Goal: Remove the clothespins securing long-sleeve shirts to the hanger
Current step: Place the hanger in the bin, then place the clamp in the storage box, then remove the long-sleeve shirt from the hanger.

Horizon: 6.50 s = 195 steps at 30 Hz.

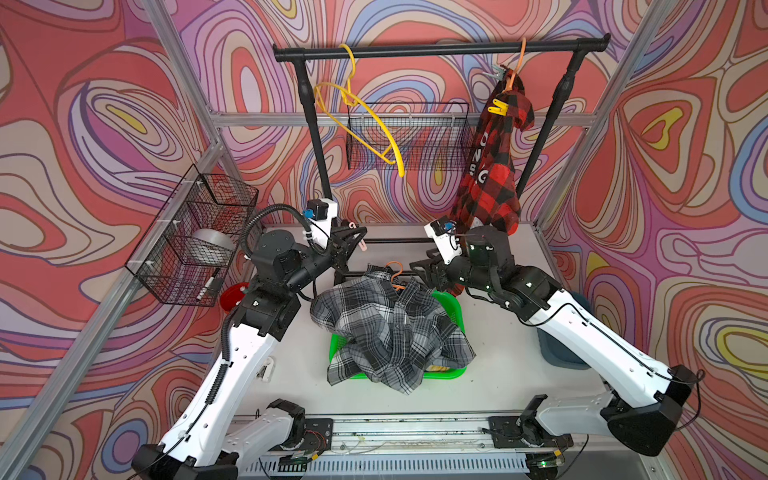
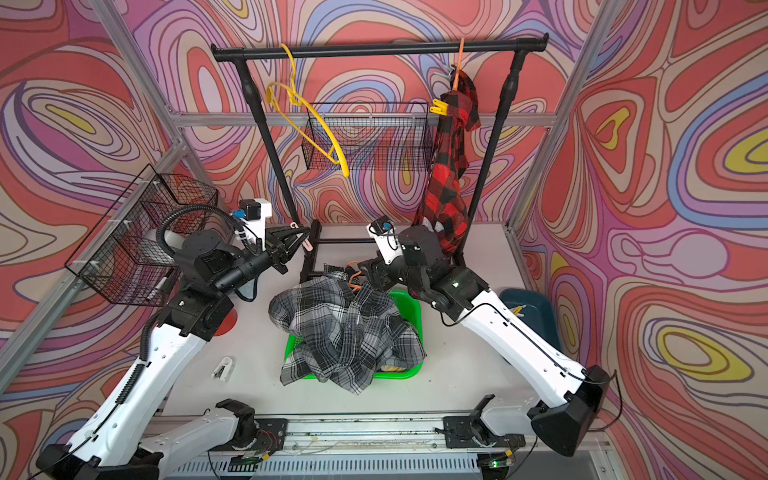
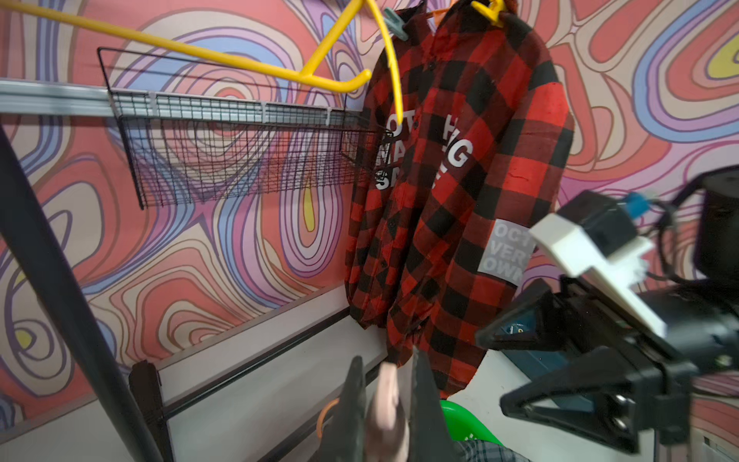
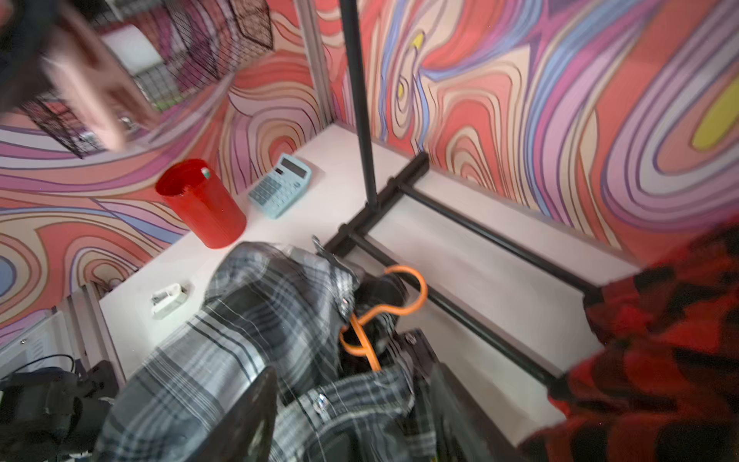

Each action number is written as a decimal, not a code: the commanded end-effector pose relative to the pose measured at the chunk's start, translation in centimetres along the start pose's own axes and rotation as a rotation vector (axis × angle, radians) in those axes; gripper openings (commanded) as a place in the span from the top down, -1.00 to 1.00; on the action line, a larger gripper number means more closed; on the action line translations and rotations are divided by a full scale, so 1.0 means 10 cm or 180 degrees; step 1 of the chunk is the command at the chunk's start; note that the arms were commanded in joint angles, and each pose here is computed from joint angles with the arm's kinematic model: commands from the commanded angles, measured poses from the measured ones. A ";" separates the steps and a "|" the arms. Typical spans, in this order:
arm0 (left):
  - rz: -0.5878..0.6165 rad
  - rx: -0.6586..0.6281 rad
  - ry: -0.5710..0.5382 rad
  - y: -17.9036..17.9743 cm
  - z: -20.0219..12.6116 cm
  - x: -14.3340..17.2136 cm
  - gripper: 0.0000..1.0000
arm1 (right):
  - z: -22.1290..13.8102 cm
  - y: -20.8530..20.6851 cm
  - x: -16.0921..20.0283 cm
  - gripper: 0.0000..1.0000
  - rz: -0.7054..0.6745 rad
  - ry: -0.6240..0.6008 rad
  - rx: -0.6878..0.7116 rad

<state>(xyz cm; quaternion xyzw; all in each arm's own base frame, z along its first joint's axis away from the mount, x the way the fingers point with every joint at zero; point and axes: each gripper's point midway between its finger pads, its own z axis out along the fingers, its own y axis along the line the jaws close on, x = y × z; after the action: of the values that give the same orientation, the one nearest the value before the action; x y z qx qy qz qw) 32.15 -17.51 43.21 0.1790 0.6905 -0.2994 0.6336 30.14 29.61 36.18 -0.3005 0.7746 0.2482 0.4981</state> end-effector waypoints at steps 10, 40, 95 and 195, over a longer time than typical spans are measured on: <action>-0.0492 -0.0470 0.0110 0.27 0.09 0.11 1.00 | 0.76 0.67 -0.48 -0.22 -0.0157 -0.0521 -0.0542; -0.0511 -0.0432 0.0259 0.27 0.14 0.24 1.00 | 1.35 0.61 -0.62 0.68 -0.0293 -0.0606 -0.0299; -0.0407 -0.1060 -0.0287 0.61 -0.18 -0.10 -1.00 | 0.91 0.42 -0.17 1.00 -0.0115 -0.0377 -0.0082; -0.1610 -0.0160 0.2142 0.00 -0.41 2.84 -0.59 | 1.25 -0.54 0.93 -0.34 0.1921 0.0826 0.0098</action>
<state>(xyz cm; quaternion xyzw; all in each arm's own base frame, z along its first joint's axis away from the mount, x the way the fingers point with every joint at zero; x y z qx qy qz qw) 25.34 -18.67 15.53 0.0714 0.8889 -0.3566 0.2787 37.64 32.11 21.04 -0.1048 0.9064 0.2880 0.2906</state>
